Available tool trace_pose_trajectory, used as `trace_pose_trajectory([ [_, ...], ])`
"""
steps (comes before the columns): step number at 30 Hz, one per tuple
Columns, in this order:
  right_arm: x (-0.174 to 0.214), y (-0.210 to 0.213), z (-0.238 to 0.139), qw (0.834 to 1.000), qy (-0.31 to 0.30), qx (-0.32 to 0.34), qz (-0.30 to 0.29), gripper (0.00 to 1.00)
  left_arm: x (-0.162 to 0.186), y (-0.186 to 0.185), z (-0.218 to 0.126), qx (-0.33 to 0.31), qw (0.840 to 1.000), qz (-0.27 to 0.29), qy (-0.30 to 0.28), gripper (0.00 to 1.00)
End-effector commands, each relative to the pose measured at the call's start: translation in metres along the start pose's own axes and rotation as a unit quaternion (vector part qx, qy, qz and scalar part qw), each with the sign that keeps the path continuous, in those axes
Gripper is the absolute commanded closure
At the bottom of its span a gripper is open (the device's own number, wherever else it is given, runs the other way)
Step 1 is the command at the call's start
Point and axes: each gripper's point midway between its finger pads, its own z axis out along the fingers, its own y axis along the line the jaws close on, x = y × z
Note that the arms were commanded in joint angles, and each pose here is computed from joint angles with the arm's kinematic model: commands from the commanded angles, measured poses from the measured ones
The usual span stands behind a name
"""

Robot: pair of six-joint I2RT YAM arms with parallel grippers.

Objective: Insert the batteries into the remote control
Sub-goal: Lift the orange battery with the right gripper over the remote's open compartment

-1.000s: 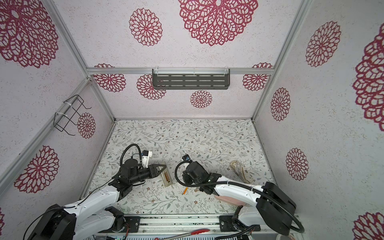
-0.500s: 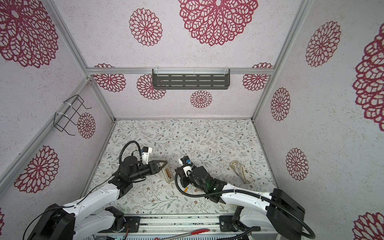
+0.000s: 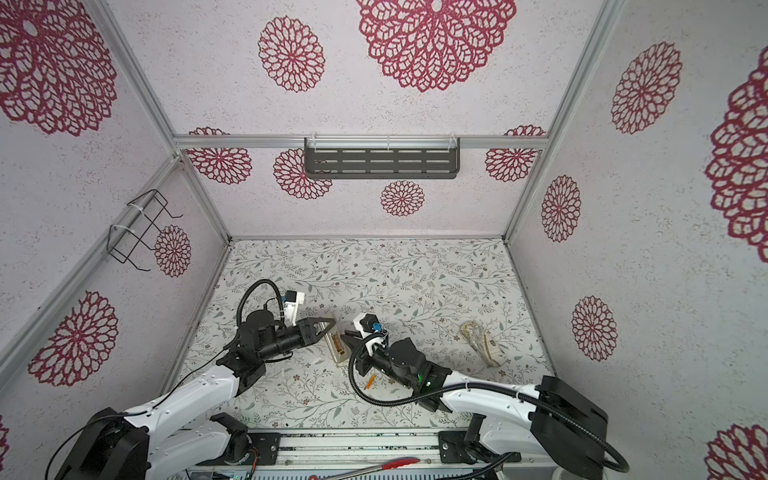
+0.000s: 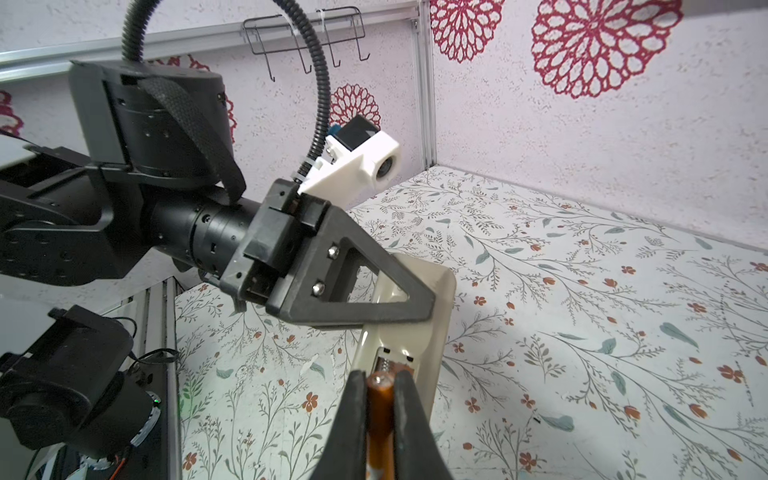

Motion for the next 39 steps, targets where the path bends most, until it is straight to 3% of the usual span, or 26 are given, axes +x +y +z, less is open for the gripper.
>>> trace_pose_trajectory([
  [1,-0.022,0.011,0.003,0.999,-0.045,-0.021,-0.012,1.00,-0.009,-0.019,-0.001,0.027,1.000,0.008,-0.009,1.00],
  [39,-0.008,0.009,0.030,0.999,-0.035,-0.012,-0.030,1.00,-0.009,-0.031,-0.008,0.042,0.999,0.021,-0.005,1.00],
])
